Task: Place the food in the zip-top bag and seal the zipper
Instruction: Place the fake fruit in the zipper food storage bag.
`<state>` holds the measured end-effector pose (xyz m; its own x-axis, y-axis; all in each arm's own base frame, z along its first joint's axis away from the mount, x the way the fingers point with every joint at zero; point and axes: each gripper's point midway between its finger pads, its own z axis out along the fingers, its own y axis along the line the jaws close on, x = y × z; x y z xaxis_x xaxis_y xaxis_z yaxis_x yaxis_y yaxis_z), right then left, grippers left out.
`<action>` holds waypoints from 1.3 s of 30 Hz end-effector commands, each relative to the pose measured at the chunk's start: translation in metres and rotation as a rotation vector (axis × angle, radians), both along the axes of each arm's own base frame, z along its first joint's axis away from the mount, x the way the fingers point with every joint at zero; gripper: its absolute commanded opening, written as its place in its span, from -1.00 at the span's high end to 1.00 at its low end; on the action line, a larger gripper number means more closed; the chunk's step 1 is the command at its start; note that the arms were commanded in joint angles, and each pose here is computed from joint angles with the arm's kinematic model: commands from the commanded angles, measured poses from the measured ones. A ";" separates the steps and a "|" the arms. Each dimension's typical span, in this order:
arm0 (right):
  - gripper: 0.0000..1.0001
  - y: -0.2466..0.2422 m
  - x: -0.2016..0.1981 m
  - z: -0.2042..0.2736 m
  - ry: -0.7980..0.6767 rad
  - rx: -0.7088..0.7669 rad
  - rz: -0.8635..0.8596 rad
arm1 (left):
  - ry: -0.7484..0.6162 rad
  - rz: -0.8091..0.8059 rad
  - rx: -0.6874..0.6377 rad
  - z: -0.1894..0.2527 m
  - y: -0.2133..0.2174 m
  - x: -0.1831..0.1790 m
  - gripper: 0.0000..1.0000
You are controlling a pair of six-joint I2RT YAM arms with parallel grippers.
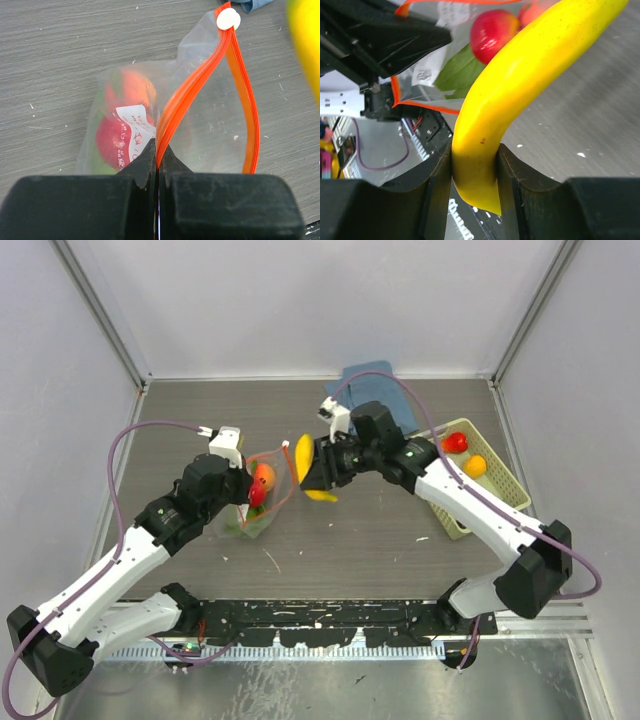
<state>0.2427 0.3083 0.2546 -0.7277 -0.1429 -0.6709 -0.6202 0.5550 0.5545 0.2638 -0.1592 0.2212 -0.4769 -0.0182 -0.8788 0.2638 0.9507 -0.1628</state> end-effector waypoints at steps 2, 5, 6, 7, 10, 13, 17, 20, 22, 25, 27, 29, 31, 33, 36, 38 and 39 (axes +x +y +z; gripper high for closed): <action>0.54 0.039 -0.023 0.023 -0.023 0.062 0.160 | -0.079 -0.011 -0.042 0.022 -0.007 0.008 1.00; 0.54 0.052 -0.030 0.020 0.010 0.077 0.210 | -0.079 -0.010 -0.042 0.021 -0.007 0.009 1.00; 0.54 0.055 -0.031 0.018 0.022 0.081 0.225 | -0.079 -0.010 -0.040 0.021 -0.007 0.009 1.00; 0.54 0.058 -0.034 0.016 0.034 0.081 0.239 | -0.078 -0.010 -0.039 0.021 -0.007 0.009 1.00; 0.54 0.066 -0.037 0.009 0.071 0.077 0.264 | -0.077 -0.014 -0.039 0.020 -0.008 0.009 1.00; 0.54 0.072 -0.040 0.005 0.113 0.088 0.284 | -0.074 -0.019 -0.038 0.019 -0.010 0.009 1.00; 0.55 0.081 -0.041 0.004 0.188 0.107 0.288 | -0.067 -0.030 -0.038 0.017 -0.012 0.009 1.00; 0.57 0.087 -0.034 0.001 0.238 0.104 0.242 | -0.065 -0.040 -0.042 0.018 -0.014 0.009 1.00; 0.57 0.092 -0.029 0.005 0.273 0.119 0.200 | -0.066 -0.046 -0.043 0.018 -0.015 0.008 1.00; 0.59 0.098 -0.019 0.012 0.302 0.144 0.123 | -0.067 -0.052 -0.043 0.018 -0.016 0.008 1.00; 0.59 0.097 -0.007 0.015 0.300 0.145 0.041 | -0.068 -0.062 -0.044 0.019 -0.018 0.007 1.00; 0.60 0.094 0.006 0.014 0.310 0.152 -0.056 | -0.069 -0.082 -0.049 0.020 -0.022 0.005 1.00; 0.60 0.094 0.015 0.012 0.324 0.171 -0.128 | -0.076 -0.101 -0.059 0.022 -0.025 0.003 1.00; 0.60 0.097 0.018 0.015 0.353 0.221 -0.160 | -0.081 -0.116 -0.065 0.023 -0.028 0.001 1.00; 0.59 0.104 0.022 0.027 0.388 0.317 -0.195 | -0.081 -0.134 -0.063 0.022 -0.032 0.000 1.00; 0.59 0.105 0.026 0.034 0.404 0.366 -0.223 | -0.079 -0.141 -0.053 0.021 -0.034 0.000 1.00; 0.59 0.105 0.028 0.035 0.412 0.384 -0.242 | -0.076 -0.140 -0.046 0.020 -0.034 0.000 1.00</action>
<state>0.2551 0.4074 0.2339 -0.9497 0.0825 -0.3020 -0.2210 0.5065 0.8334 0.2581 -0.1796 0.2192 -0.4784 0.0221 -0.8779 0.3556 0.9189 -0.1707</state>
